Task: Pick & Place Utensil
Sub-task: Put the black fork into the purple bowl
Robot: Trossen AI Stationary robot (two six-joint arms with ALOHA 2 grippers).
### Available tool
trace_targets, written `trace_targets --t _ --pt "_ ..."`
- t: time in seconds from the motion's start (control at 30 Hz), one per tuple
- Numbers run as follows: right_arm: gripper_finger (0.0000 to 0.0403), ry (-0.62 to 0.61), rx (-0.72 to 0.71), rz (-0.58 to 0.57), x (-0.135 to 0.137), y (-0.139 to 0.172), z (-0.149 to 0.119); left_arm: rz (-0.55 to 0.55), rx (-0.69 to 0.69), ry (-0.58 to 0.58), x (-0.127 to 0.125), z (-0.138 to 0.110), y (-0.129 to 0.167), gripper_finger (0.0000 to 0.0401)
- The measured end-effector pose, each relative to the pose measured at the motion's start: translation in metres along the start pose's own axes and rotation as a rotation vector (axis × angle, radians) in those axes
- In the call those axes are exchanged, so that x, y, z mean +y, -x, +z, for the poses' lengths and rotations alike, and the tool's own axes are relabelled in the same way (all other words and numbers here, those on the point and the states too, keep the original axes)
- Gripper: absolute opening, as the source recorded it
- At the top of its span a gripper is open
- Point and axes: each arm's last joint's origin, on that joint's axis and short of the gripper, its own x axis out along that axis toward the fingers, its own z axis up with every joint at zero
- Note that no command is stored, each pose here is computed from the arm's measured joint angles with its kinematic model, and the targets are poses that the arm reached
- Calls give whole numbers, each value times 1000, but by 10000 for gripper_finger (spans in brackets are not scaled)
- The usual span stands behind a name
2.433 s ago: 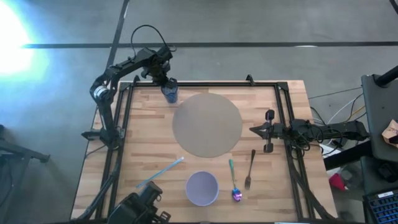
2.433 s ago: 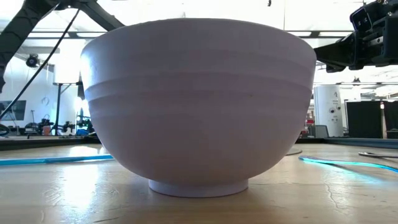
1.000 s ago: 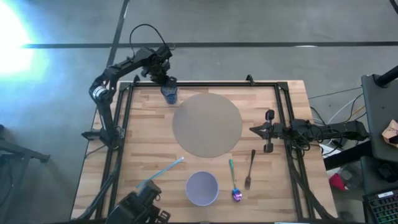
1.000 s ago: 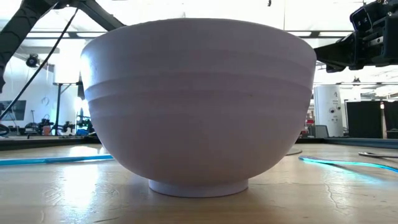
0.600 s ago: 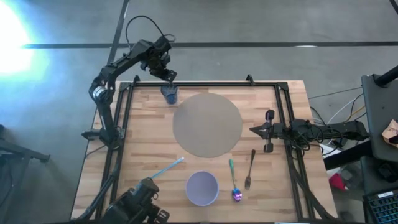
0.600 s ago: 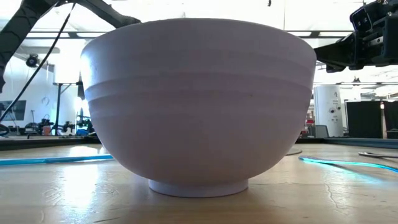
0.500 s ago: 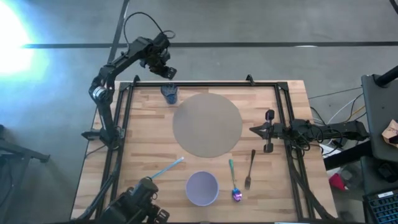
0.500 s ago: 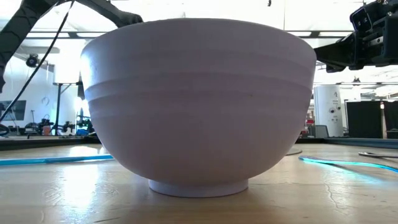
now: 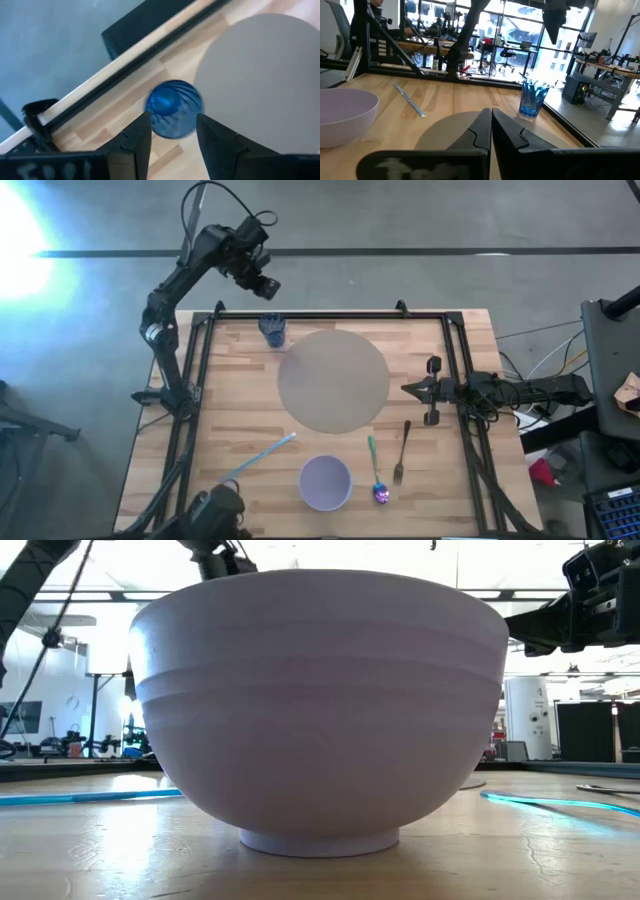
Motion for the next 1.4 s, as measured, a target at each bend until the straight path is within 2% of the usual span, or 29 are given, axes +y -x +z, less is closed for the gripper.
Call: trace_targets --t 0.4,0.73,1.1,1.17,1.4 --pt "8 0 0 0 0 0 0 -72 -88 -215 -50 -30 35 147" --pt "8 0 -1 0 0 0 0 -181 -225 -391 -91 -72 53 147" --pt "8 -2 -1 0 0 0 0 -290 -364 -477 -102 -127 46 147" --pt "8 -50 -1 2 0 0 0 -308 -394 -487 -102 -135 42 147" --pt "8 -329 -34 3 0 0 3 -386 -490 -471 -105 -160 16 147"
